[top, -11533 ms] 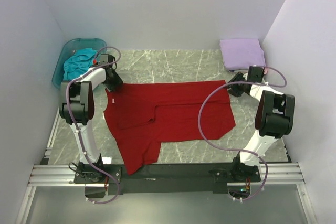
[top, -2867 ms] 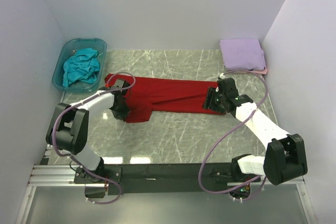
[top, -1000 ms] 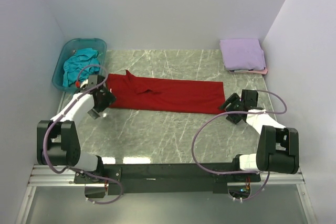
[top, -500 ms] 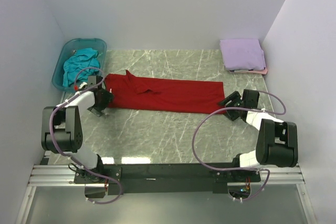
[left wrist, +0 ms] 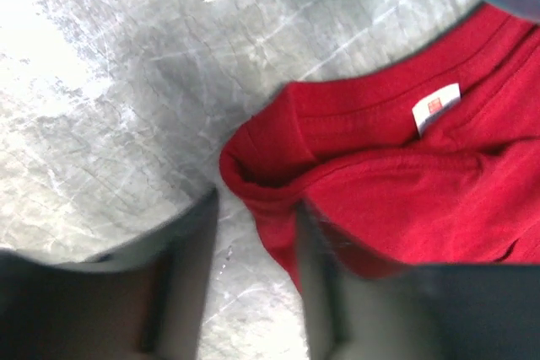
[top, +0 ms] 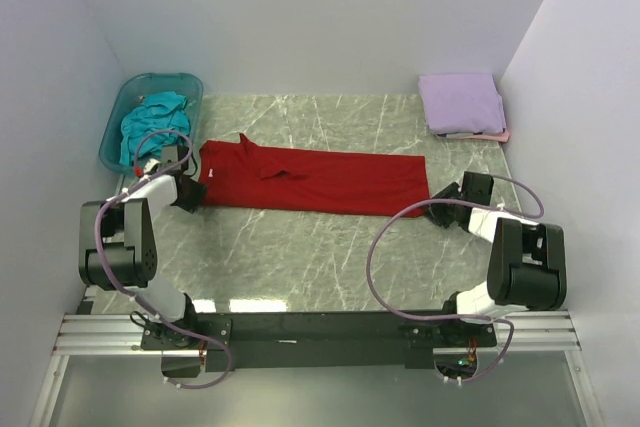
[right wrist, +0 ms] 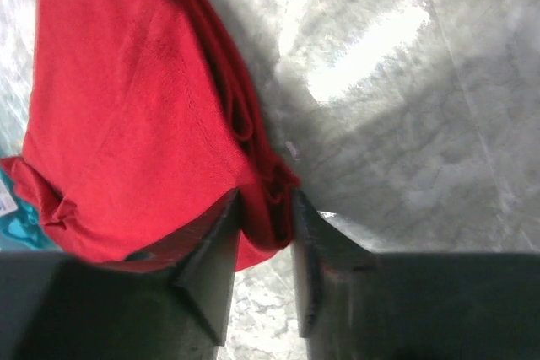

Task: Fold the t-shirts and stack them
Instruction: Fold the tshirt

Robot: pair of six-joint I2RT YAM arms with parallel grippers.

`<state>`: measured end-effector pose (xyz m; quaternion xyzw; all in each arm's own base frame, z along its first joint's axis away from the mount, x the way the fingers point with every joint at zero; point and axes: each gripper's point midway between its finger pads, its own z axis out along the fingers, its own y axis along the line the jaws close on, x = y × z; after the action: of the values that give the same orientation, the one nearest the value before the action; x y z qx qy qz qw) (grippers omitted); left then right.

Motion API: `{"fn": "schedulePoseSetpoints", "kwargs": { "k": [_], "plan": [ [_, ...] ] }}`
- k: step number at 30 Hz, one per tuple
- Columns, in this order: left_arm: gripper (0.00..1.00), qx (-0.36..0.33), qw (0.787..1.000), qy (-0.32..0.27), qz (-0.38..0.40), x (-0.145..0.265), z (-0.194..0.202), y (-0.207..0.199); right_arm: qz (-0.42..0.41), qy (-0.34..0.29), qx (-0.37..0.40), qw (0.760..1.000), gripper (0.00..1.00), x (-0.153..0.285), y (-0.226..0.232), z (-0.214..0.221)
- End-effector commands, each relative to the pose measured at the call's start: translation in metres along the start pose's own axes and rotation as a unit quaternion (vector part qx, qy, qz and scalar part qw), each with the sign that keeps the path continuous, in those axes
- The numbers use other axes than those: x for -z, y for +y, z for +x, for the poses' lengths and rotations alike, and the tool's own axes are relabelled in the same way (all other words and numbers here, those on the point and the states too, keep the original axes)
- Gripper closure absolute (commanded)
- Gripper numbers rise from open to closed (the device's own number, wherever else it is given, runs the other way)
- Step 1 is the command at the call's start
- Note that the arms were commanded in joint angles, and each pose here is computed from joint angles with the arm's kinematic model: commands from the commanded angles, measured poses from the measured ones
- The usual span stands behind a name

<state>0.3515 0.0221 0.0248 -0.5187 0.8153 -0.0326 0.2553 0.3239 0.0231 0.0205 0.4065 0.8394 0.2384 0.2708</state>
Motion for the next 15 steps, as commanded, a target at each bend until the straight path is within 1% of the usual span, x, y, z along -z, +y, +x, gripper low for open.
{"fn": "schedulePoseSetpoints", "kwargs": {
  "k": [1, 2, 3, 4, 5, 6, 7, 9, 12, 15],
  "plan": [
    [0.67, 0.006, 1.0, 0.004, -0.008, -0.008, 0.003, 0.008, 0.036, 0.006, -0.003, 0.999, 0.69, -0.005, -0.021, 0.005],
    [0.72, 0.008, 1.0, 0.007, -0.013, -0.01, 0.005, 0.014, 0.041, 0.003, -0.002, 0.999, 0.73, -0.005, -0.024, 0.004],
    [0.78, 0.009, 1.0, 0.009, -0.012, -0.01, 0.005, 0.015, 0.043, 0.003, -0.004, 0.999, 0.81, -0.005, -0.026, 0.003],
    [0.9, 0.01, 1.0, 0.006, -0.005, -0.009, 0.003, 0.014, 0.045, 0.002, -0.004, 0.999, 0.85, -0.005, -0.027, 0.002],
    [0.97, 0.013, 1.0, 0.009, -0.01, -0.01, 0.005, 0.021, 0.049, -0.001, -0.007, 0.999, 0.89, -0.004, -0.031, 0.0],
    [0.99, 0.015, 1.0, 0.013, -0.005, -0.009, 0.006, 0.021, 0.052, -0.003, -0.008, 0.999, 0.96, -0.003, -0.032, -0.002],
    [0.99, 0.022, 1.0, 0.016, -0.006, -0.007, 0.005, 0.028, 0.053, -0.009, -0.009, 0.999, 1.0, -0.001, -0.033, -0.006],
    [0.99, 0.028, 0.999, 0.028, 0.001, -0.003, 0.008, 0.033, 0.068, -0.021, -0.019, 0.997, 1.0, 0.005, -0.043, -0.013],
    [0.99, 0.047, 0.998, 0.034, -0.004, 0.008, 0.008, 0.052, 0.085, -0.043, -0.031, 0.995, 1.0, 0.018, -0.054, -0.024],
    [0.99, 0.07, 0.996, 0.045, 0.011, 0.021, 0.017, 0.069, 0.101, -0.067, -0.043, 0.992, 1.0, 0.031, -0.066, -0.032]
  ]
}}
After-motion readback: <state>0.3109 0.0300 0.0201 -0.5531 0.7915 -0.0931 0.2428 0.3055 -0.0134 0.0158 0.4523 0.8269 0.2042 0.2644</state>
